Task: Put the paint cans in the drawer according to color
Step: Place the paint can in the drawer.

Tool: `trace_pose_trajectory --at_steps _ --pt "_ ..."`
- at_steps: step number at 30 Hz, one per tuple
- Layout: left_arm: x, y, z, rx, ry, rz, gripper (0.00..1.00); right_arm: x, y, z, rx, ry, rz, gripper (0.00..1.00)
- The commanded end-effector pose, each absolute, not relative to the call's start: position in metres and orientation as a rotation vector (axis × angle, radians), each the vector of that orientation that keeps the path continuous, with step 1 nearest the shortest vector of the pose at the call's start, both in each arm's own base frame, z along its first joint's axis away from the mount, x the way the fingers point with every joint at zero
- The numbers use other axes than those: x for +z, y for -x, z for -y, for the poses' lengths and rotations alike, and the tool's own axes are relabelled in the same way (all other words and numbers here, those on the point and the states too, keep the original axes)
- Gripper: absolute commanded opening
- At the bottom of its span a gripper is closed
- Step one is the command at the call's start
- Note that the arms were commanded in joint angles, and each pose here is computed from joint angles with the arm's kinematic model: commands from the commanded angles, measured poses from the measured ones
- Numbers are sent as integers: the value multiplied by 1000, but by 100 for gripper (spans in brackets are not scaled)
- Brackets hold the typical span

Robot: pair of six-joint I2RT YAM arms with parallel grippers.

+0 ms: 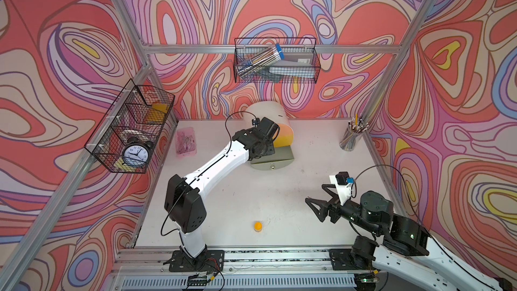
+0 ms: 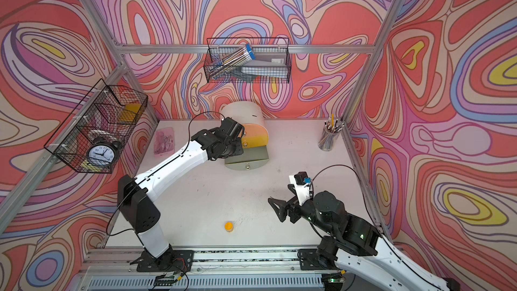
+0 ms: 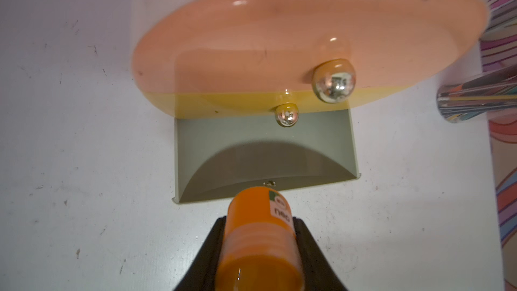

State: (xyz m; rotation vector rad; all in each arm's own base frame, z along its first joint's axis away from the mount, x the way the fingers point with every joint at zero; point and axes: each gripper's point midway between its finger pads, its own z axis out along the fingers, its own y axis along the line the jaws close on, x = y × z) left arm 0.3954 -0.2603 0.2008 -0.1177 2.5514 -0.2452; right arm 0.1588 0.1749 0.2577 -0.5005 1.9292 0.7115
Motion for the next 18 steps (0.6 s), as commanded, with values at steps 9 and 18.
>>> trace_pose_trajectory --at_steps 9,18 --pt "132 -410 261 -65 -122 -2673 21 248 -165 -175 657 492 -1966 98" --pt "115 -418 253 -19 -70 -2620 36 247 -164 -175 661 496 -1967 98"
